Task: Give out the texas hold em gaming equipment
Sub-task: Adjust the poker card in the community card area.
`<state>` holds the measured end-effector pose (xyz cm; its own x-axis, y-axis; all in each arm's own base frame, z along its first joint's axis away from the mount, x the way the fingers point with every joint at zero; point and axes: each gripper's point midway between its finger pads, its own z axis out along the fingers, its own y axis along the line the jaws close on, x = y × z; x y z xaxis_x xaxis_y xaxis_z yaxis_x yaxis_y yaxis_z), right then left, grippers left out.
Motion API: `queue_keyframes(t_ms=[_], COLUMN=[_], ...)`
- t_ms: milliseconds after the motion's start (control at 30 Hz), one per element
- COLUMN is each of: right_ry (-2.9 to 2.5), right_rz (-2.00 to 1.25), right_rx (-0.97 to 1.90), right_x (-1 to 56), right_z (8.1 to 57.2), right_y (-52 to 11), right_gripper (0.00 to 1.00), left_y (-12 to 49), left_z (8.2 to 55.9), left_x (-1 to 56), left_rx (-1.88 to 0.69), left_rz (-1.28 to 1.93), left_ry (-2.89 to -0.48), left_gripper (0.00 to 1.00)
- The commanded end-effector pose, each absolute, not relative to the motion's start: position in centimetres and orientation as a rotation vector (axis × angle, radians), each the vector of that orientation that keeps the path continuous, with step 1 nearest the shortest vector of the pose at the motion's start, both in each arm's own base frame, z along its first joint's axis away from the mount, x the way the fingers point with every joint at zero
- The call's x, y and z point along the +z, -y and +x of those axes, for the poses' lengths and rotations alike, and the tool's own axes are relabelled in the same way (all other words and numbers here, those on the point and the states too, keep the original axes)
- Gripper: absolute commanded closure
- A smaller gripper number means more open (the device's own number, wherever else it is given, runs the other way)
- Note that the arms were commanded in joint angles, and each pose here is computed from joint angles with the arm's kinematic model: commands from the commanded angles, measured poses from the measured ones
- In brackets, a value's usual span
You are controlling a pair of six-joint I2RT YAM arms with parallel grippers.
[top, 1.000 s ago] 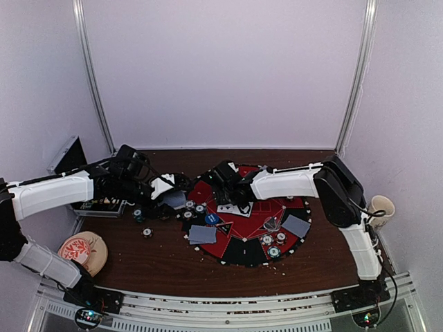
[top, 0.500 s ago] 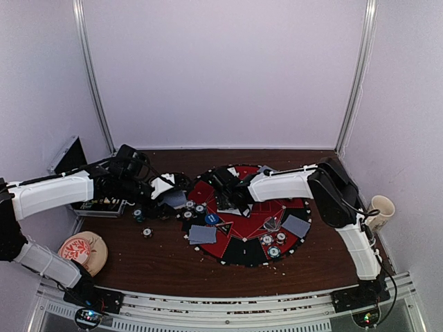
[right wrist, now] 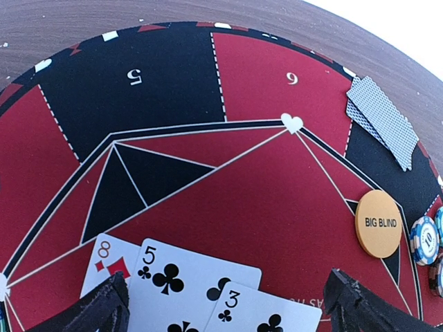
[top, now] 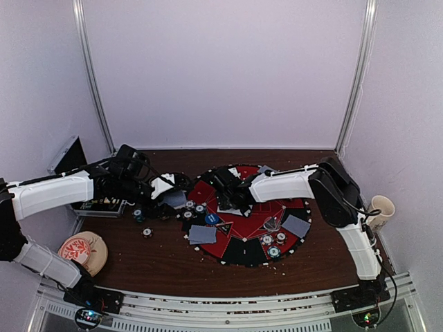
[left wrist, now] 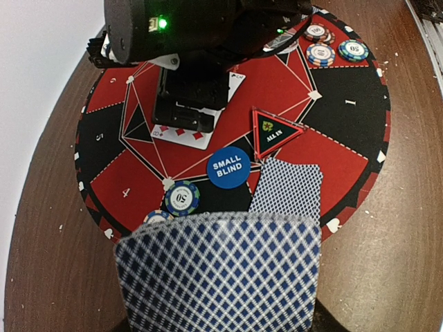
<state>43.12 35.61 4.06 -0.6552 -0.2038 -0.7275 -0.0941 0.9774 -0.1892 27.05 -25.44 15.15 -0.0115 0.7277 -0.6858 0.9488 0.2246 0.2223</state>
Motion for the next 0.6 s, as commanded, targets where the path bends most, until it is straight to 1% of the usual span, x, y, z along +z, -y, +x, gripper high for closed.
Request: queue_keyframes(t_ms=[0, 267, 433, 567], right_ry=[-2.294, -2.28, -2.24, -2.195], right_rz=[-0.218, -0.219, -0.174, -0.169], right_rx=[-0.22, -0.121, 0.128, 0.298], right_x=[5.1, 7.1, 10.9, 14.0], right_z=[42.6, 42.7, 43.1, 42.3], right_y=[-34.2, -35.5, -37.5, -38.1], right_gripper=[0.0, 0.0, 0.0, 0.0], left_y=[25.9, 25.9, 25.9, 25.8], left_z=[27.4, 27.4, 27.4, 27.3], left_x=[16.6, 16.5, 16.6, 16.6], left_rx=[-0.404, -0.405, -0.402, -0.4], left_rz=[1.526, 1.526, 1.525, 1.523], left_ry=[-1.74, -1.741, -1.739, -1.738], left_gripper=[0.46, 0.46, 0.46, 0.46])
